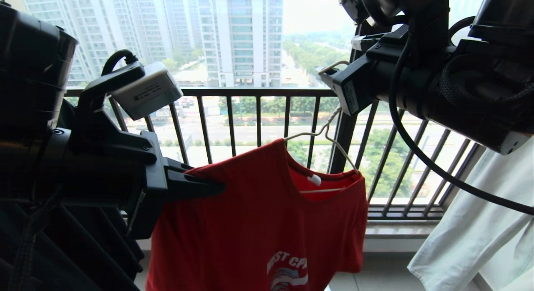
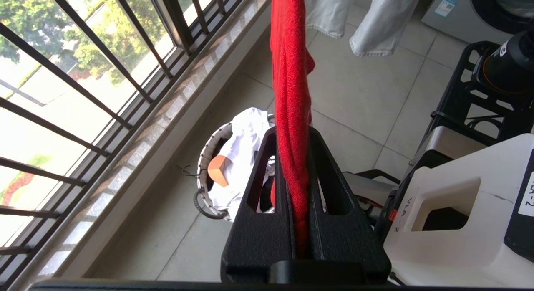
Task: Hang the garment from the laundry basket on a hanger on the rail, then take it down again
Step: Hang the clothes rack on the clothesline
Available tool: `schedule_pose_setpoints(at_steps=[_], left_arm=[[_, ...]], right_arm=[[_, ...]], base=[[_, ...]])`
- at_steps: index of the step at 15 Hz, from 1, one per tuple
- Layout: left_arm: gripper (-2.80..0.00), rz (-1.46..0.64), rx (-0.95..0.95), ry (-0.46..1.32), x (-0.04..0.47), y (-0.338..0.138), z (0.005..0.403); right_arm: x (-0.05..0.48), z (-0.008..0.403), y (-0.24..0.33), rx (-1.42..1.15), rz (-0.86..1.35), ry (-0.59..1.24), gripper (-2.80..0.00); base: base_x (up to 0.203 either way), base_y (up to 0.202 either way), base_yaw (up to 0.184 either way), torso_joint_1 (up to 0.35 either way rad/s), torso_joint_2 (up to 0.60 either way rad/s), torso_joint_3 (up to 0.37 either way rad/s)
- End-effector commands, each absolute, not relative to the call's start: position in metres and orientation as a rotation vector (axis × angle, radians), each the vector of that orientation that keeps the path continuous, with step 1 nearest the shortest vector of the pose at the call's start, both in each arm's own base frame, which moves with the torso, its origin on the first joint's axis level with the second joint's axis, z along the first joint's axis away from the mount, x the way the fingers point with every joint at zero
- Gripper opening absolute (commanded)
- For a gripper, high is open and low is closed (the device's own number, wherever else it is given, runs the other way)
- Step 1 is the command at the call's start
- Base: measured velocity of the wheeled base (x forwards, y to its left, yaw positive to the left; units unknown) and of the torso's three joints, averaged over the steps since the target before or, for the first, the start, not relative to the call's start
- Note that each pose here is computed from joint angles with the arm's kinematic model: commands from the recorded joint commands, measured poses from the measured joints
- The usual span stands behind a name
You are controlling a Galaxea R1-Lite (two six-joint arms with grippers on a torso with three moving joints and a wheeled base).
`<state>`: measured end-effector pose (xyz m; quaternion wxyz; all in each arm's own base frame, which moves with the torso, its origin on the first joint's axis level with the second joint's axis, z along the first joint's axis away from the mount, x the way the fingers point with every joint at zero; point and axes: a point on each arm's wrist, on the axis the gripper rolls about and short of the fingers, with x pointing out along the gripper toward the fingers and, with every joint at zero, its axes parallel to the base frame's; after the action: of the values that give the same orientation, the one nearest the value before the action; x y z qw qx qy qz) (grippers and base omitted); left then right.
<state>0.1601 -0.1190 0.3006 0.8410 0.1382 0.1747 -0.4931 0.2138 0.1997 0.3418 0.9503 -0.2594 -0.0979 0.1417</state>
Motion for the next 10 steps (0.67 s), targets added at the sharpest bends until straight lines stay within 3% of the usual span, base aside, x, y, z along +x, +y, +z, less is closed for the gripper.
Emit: schedule_pose_setpoints(at_steps=[1,10], left_arm=[[-2.8,-1.041,0.292,0.371,0.161,-0.119,0.3],[-2.8,-0.969,0.189,0.283,0.169,-0.114,0.313]], right_arm=[[0.215,0.34,0.201,-0.534,0.286,-0.195,0.0],[0.215,0.333,0.187,-0.543,0.265,-0.167,0.0]], base=[[0.0,0.0,0.0,0.0,0.0,0.0],[0.0,0.0,0.0,0.0,0.0,0.0]])
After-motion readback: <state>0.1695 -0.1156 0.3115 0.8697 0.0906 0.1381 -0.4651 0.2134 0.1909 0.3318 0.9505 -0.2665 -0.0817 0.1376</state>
